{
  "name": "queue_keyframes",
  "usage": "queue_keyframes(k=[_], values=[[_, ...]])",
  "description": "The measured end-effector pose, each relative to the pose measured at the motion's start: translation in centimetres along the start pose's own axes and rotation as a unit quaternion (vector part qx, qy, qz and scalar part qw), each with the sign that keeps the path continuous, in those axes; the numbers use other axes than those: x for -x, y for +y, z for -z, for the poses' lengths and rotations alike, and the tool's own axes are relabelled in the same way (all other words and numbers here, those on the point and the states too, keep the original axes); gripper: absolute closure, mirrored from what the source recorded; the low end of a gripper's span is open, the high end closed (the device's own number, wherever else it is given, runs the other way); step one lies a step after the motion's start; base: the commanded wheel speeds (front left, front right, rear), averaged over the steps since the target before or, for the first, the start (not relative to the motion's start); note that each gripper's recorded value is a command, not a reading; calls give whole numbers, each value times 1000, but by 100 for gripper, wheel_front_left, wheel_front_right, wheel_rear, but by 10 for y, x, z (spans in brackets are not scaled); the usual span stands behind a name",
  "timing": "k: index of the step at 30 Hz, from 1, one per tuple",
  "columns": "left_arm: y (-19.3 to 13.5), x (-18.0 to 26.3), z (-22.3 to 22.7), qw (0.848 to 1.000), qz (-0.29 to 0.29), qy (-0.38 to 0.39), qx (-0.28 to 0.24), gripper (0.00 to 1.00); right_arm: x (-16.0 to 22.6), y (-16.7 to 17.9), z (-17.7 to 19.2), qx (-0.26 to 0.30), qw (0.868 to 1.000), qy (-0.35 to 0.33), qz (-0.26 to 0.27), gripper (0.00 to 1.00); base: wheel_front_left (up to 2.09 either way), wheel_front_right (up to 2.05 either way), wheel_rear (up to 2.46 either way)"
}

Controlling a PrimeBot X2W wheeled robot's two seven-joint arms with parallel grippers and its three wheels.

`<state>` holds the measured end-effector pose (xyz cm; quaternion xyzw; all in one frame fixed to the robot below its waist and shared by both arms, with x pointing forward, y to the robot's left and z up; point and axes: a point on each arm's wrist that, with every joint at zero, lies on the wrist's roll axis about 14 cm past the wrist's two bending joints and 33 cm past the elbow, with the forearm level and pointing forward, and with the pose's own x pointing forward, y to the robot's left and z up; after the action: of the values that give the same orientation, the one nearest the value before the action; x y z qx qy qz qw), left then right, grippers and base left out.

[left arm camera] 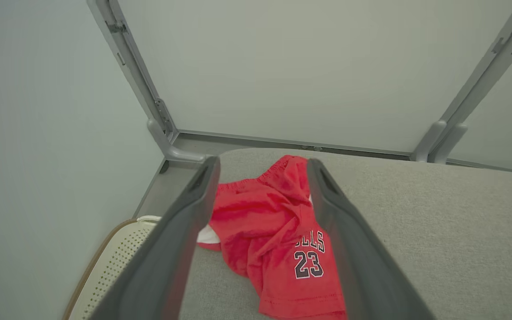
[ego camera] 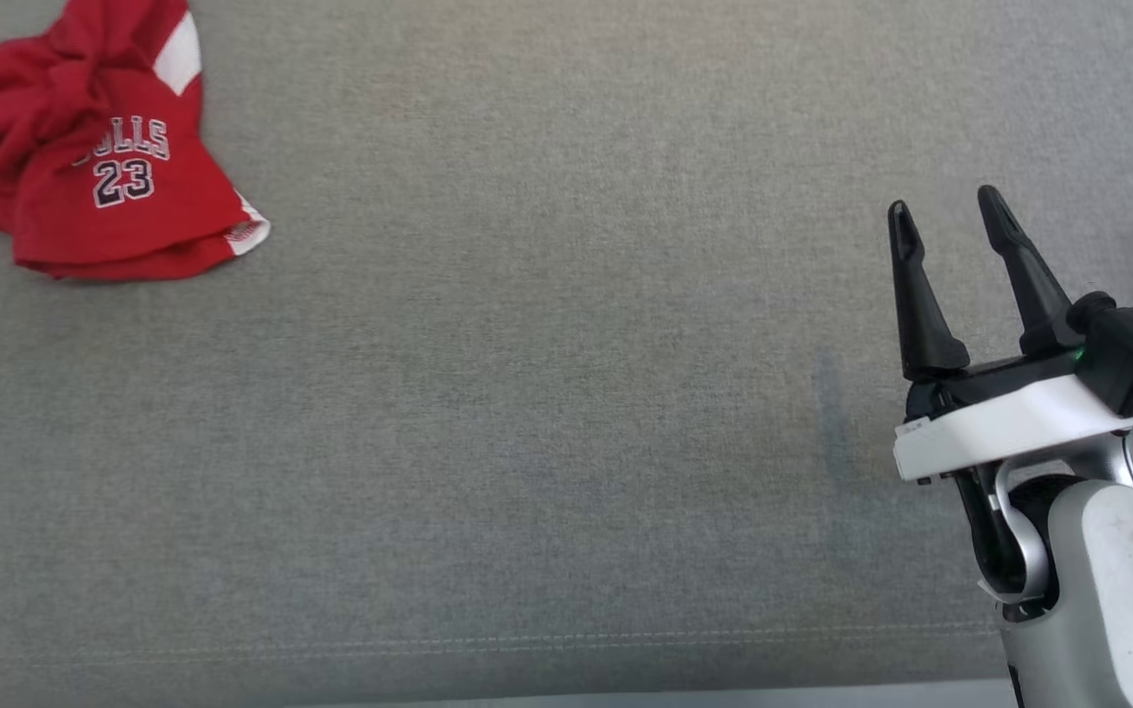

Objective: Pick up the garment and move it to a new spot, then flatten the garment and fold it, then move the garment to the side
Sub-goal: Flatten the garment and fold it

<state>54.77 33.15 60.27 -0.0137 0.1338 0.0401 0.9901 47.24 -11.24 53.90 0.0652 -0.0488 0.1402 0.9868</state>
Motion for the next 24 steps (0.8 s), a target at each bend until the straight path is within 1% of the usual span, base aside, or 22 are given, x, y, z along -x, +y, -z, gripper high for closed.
queue_keyframes(k=[6, 11, 14, 17, 23, 24], values=[[-12, -56, 49, 997, -1, 80, -4, 0, 1, -33, 24, 8, 999, 24, 39, 0, 0, 0, 0], [-22, -93, 105, 990, 0, 143, -7, 0, 4, -54, 52, 12, 996, 54, 64, 0, 0, 0, 0], [-31, -108, 141, 984, 5, 178, -17, 0, 7, -65, 68, 15, 994, 72, 77, 0, 0, 0, 0], [-33, -119, 172, 978, 0, 208, -21, 0, 10, -74, 82, 18, 992, 89, 87, 0, 0, 0, 0], [-32, -132, 212, 970, -10, 242, -28, 0, 12, -83, 98, 25, 989, 106, 96, 0, 0, 0, 0], [-31, -132, 216, 969, -12, 244, -29, 22, 12, -84, 99, 25, 989, 108, 98, 0, 0, 0, 0]])
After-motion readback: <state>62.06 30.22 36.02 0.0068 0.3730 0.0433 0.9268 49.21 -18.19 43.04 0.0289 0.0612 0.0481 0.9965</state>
